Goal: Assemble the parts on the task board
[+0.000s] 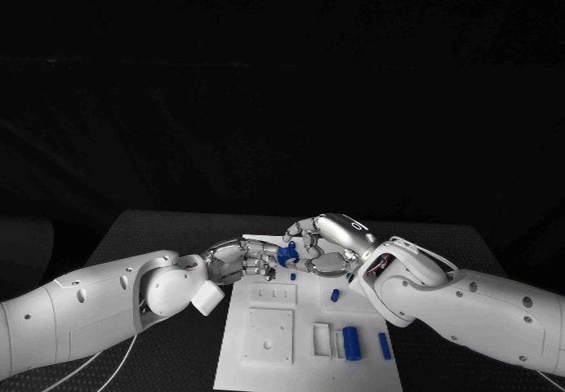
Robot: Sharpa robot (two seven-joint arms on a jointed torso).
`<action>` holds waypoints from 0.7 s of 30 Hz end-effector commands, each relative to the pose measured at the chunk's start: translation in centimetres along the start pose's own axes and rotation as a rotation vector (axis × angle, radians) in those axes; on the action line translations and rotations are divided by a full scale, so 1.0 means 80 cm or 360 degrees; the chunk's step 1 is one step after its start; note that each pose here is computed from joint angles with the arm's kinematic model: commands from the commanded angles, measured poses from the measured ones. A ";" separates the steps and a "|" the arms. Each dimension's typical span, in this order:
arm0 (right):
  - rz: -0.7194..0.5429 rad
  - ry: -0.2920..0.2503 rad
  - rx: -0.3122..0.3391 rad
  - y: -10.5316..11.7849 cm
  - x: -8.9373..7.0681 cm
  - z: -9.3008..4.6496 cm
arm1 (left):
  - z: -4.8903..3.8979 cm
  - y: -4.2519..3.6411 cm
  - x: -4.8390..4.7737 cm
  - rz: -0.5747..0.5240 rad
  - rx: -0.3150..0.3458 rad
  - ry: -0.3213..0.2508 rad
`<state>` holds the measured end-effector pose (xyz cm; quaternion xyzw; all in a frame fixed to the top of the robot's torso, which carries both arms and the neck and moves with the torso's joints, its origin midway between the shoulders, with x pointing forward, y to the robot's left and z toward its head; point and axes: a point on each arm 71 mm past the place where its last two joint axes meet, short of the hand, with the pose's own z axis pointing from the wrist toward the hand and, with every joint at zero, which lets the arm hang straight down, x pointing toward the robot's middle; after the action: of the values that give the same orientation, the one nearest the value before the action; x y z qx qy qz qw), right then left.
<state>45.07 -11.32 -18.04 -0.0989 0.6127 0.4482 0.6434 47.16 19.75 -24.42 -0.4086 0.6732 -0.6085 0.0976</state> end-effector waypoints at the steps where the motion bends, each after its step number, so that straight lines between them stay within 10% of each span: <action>1: -0.0011 -0.0005 -0.0040 0.006 0.003 0.001 | 0.002 -0.0017 0.003 0.0027 0.0013 0.0014; 21: -0.0025 0.0009 -0.0057 0.009 0.006 0.005 | 0.002 -0.0012 0.004 0.0026 0.0004 0.0025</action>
<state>44.89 -10.56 -18.13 -0.1054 0.6094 0.4532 0.6420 47.14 19.64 -24.42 -0.4032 0.6773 -0.6073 0.0994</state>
